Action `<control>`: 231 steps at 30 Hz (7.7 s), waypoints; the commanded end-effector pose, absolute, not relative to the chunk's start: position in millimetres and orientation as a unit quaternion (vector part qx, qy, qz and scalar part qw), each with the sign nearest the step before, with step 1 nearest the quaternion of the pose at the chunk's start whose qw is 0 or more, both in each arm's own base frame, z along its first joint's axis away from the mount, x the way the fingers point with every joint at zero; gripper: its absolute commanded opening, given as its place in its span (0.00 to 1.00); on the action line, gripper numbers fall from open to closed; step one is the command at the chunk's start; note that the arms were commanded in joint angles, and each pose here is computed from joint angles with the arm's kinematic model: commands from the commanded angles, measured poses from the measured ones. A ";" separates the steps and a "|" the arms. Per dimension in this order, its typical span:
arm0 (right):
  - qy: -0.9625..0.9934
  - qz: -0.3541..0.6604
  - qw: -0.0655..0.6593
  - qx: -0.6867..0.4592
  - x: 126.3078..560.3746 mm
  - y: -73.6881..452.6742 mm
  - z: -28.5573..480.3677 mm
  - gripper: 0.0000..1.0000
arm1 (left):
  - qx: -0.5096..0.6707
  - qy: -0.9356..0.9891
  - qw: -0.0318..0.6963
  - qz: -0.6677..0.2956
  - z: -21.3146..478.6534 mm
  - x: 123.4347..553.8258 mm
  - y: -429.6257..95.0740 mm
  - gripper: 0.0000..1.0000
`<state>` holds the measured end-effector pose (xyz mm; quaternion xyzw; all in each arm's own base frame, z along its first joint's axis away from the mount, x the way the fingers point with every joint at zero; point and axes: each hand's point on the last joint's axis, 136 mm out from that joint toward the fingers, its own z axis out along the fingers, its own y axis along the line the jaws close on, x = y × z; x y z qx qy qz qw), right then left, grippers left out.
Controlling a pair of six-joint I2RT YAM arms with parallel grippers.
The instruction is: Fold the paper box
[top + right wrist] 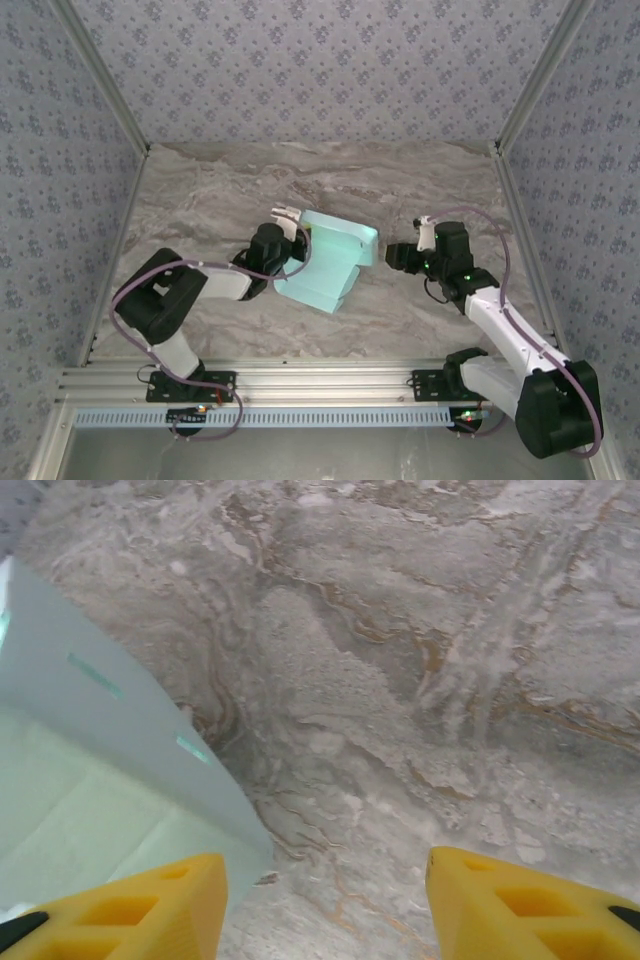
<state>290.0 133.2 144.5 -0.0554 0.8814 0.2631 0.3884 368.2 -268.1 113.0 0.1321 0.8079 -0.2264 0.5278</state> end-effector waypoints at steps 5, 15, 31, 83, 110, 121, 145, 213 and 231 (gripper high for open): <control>0.847 0.308 0.418 -0.112 285.8 157.5 172.2 0.57 | -0.069 0.872 0.412 -0.253 98.2 382.3 -227.9 0.00; 0.840 0.246 0.450 -0.177 315.9 181.9 161.7 0.63 | -0.081 0.881 0.328 -0.330 105.9 376.1 -246.9 0.00; 0.785 0.240 0.518 -0.241 346.7 176.2 183.0 0.75 | -0.043 0.875 0.283 -0.391 124.3 360.6 -270.6 0.00; 0.668 0.295 0.572 -0.373 276.8 210.4 226.3 0.80 | 0.014 0.874 0.326 -0.360 137.6 372.9 -250.9 0.00; 0.739 0.391 0.440 -0.329 329.7 232.3 211.4 0.56 | 0.060 0.873 0.288 -0.389 132.3 358.5 -269.5 0.00; 0.791 0.214 0.478 -0.317 342.4 255.8 184.8 0.53 | 0.046 0.878 0.331 -0.342 128.4 365.8 -259.9 0.00; 0.830 0.209 0.423 -0.299 357.7 277.3 175.5 0.41 | 0.023 0.881 0.437 -0.181 140.3 378.9 -236.9 0.00; 0.794 0.157 0.517 -0.279 375.8 258.5 161.3 0.53 | -0.134 0.863 0.485 -0.039 145.1 356.4 -222.3 0.00; 0.786 0.141 0.540 -0.266 409.1 254.0 181.5 0.51 | -0.129 0.872 0.468 -0.066 135.8 355.9 -235.0 0.00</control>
